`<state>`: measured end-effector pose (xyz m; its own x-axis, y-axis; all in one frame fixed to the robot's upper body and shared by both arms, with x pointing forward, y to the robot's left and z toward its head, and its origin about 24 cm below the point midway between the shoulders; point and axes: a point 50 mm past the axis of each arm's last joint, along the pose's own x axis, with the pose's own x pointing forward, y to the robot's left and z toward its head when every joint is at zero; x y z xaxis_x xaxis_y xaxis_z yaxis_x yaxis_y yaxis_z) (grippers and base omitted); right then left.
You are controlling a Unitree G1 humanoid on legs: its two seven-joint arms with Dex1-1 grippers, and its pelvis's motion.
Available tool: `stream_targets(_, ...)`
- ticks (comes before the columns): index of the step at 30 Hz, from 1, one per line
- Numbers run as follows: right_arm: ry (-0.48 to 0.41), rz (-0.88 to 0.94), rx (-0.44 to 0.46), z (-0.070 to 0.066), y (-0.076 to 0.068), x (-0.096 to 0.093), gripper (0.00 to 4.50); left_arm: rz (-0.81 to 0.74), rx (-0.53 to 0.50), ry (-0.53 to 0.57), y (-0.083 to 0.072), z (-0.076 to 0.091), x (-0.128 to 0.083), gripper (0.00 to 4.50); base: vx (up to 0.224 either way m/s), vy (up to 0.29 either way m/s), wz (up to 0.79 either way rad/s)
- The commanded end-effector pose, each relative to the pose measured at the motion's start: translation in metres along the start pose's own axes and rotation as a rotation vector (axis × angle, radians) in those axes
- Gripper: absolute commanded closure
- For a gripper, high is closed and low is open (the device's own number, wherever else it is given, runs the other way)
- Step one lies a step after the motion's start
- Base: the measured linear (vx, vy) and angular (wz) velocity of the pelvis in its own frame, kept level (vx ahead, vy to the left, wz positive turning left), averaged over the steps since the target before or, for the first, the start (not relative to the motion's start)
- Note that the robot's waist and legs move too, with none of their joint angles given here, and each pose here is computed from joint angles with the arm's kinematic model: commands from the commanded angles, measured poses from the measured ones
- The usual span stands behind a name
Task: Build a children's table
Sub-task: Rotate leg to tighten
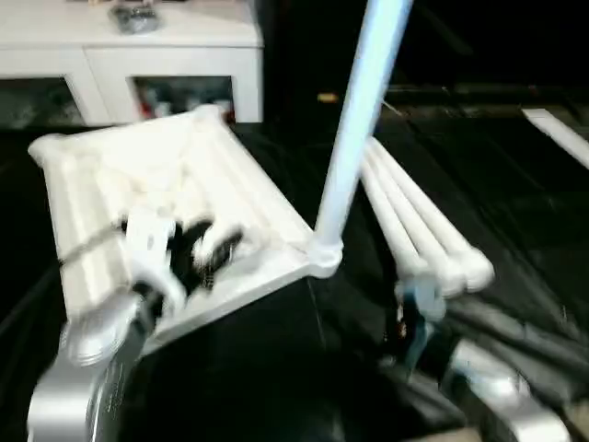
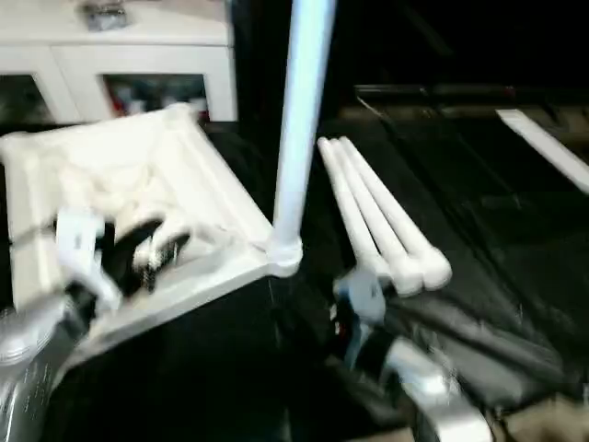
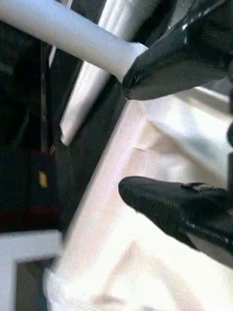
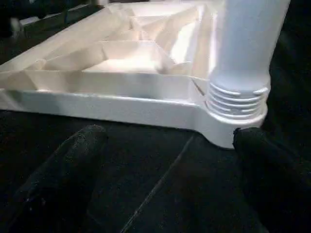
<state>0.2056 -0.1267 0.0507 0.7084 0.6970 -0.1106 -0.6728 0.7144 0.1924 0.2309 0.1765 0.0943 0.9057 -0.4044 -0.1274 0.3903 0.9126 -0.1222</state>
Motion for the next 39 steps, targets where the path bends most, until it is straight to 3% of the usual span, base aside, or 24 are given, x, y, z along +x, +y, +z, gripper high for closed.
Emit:
stream_targets(1,-0.061,-0.030,-0.055,0.009,-0.008,-0.008,0.00,0.011,-0.045,0.014,-0.006,-0.002,0.000,1.29,-0.027,-0.212,0.70)
stream_targets(4,-0.021,-0.004,-0.003,0.008,-0.006,-0.013,0.00,-0.013,0.005,0.039,-0.012,-0.003,-0.002,1.10,-0.088,-0.185,0.30)
stream_targets(12,-0.008,0.009,0.005,0.005,-0.009,-0.017,0.00,0.011,0.081,0.068,-0.012,-0.007,-0.005,0.35,-0.015,-0.046,0.10)
stream_targets(16,-0.029,-0.019,0.006,0.006,-0.016,-0.015,0.00,-0.102,0.157,0.054,-0.015,0.000,0.009,0.03,-0.041,0.076,0.23)
stream_targets(21,-0.043,-0.085,-0.040,0.010,-0.029,-0.011,0.00,-0.305,0.179,0.083,-0.021,0.006,0.031,0.03,-0.014,0.056,-0.03)
stream_targets(28,-0.051,-0.145,-0.095,0.019,-0.040,-0.012,0.00,-0.460,0.277,0.255,-0.018,-0.008,0.052,0.03,0.000,0.000,0.00)
stream_targets(29,-0.025,-0.180,-0.100,0.018,-0.043,-0.014,0.00,-0.518,0.318,0.307,-0.018,-0.013,0.055,0.03,0.000,0.000,0.00)
stream_targets(32,0.000,-0.171,-0.105,0.016,-0.044,-0.017,0.00,-0.572,0.313,0.405,-0.019,-0.019,0.064,0.03,0.000,0.000,0.00)
stream_targets(35,0.005,-0.167,-0.113,0.017,-0.045,-0.018,0.00,-0.601,0.323,0.419,-0.022,-0.019,0.069,0.03,0.000,0.000,0.00)
stream_targets(39,0.090,-0.170,-0.149,0.014,-0.050,-0.027,0.00,-0.608,0.339,0.415,-0.026,-0.020,0.095,0.19,0.000,0.000,0.00)
